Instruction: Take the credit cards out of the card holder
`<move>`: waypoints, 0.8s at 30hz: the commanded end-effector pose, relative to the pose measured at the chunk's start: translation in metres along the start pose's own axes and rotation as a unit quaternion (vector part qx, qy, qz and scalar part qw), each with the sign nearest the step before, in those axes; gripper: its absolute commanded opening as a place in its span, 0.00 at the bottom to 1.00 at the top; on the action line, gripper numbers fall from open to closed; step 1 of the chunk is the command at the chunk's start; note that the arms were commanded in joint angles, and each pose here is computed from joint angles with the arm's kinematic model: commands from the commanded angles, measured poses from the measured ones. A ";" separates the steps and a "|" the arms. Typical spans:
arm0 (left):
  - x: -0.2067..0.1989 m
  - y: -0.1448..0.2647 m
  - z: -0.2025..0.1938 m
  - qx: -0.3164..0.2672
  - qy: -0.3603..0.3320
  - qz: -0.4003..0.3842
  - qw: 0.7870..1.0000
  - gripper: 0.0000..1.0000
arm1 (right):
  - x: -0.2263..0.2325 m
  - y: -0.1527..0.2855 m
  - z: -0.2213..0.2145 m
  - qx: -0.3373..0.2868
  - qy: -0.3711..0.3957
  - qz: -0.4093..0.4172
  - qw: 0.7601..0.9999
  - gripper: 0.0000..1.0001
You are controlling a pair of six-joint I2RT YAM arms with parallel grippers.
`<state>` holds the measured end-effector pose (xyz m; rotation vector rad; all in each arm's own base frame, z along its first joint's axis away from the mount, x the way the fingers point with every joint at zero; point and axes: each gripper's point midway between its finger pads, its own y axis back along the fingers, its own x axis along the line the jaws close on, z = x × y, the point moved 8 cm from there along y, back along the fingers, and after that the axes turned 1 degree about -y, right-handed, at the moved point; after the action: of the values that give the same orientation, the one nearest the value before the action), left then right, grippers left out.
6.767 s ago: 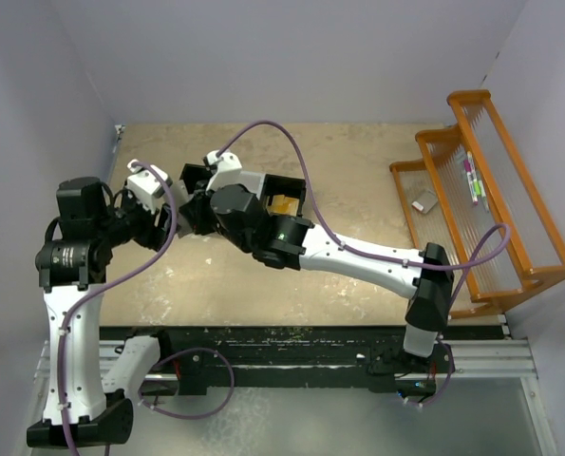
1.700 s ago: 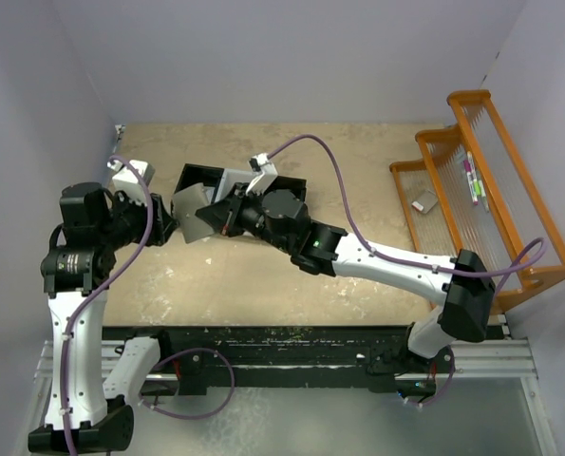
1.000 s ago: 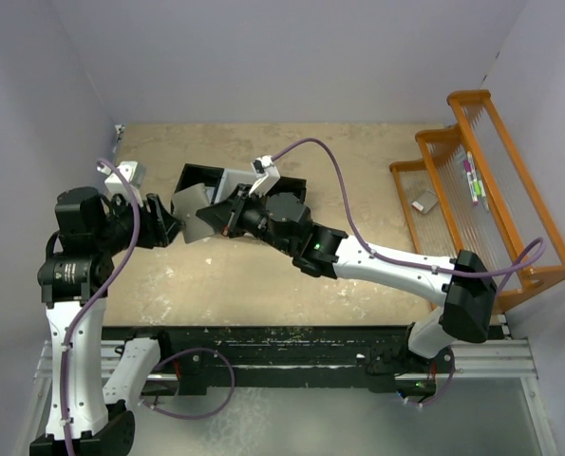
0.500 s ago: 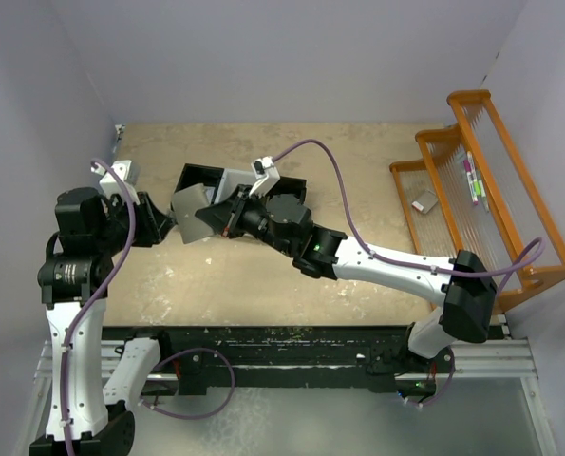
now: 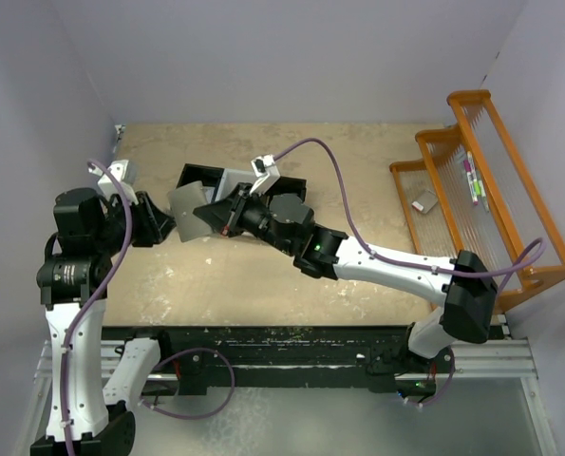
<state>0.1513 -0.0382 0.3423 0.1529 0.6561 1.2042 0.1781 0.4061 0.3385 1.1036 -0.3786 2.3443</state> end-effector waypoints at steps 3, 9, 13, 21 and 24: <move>-0.019 0.007 0.010 -0.017 0.004 -0.069 0.997 0.28 | 0.035 0.012 0.028 -0.047 -0.021 0.065 0.997 0.00; -0.015 0.008 0.012 -0.030 -0.003 -0.046 0.998 0.10 | 0.034 0.012 0.025 -0.043 -0.025 0.068 0.996 0.00; -0.016 0.010 0.015 -0.040 -0.009 -0.043 0.998 0.00 | 0.032 0.012 0.023 -0.039 -0.029 0.069 0.996 0.00; -0.022 0.017 0.020 -0.056 -0.025 -0.059 0.996 0.00 | 0.014 0.013 0.023 -0.033 -0.077 0.084 0.993 0.00; -0.022 0.019 0.020 -0.060 -0.034 -0.060 0.996 0.00 | 0.006 0.012 0.023 -0.025 -0.100 0.105 0.989 0.01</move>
<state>0.1448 -0.0438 0.3511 0.1097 0.6484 1.1533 0.1853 0.3971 0.3304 1.2294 -0.4696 2.3258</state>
